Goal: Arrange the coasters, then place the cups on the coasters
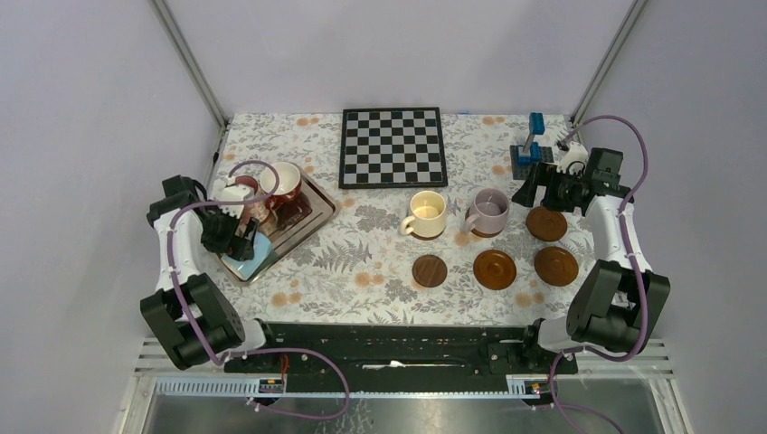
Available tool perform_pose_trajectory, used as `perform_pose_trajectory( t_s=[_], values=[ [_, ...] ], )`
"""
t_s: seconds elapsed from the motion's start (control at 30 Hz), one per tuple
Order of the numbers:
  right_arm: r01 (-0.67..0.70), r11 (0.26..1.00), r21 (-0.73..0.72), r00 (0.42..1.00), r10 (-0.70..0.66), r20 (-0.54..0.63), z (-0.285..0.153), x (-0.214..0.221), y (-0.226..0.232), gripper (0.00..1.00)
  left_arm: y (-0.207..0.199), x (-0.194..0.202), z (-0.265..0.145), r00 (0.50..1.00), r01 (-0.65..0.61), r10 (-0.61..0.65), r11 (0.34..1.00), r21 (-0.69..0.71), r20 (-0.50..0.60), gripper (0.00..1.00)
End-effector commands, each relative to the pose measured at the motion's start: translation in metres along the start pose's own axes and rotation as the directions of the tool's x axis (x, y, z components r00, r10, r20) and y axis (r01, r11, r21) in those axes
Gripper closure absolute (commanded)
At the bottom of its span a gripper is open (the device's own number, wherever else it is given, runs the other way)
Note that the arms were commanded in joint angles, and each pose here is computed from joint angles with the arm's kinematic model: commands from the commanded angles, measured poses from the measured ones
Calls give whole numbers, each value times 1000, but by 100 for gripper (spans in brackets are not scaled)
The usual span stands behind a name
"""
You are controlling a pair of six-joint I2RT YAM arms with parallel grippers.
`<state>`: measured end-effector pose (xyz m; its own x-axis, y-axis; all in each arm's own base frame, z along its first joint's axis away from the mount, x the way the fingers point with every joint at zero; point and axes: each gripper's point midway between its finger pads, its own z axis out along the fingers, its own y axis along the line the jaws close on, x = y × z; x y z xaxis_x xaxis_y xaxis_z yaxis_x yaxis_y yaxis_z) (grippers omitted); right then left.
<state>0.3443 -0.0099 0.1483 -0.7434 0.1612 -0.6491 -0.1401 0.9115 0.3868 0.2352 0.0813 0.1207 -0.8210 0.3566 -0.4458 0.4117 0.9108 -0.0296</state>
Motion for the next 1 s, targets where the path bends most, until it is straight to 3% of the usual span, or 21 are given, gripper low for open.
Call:
perform_pose_trajectory(
  t_s=[0.0, 0.37, 0.7, 0.83, 0.97],
  values=[
    [43, 999, -19, 999, -43, 24, -4, -11, 7, 0, 13, 7, 9, 998, -54, 53, 998, -26, -26, 8],
    [48, 999, -26, 999, -47, 23, -4, -13, 8, 0, 18, 32, 38, 991, -79, 77, 997, -10, -109, 2],
    [45, 999, -26, 999, -44, 17, 0, -13, 6, 0, 18, 28, 71, 988, -75, 78, 997, 26, -137, 1],
    [50, 999, -22, 999, -49, 14, -1, -12, 5, 0, 16, 26, 83, 985, -85, 88, 996, 26, -150, 3],
    [54, 998, -20, 998, -54, 12, -1, -11, 5, 0, 13, 28, 88, 982, -76, 81, 996, 40, -170, 13]
  ],
)
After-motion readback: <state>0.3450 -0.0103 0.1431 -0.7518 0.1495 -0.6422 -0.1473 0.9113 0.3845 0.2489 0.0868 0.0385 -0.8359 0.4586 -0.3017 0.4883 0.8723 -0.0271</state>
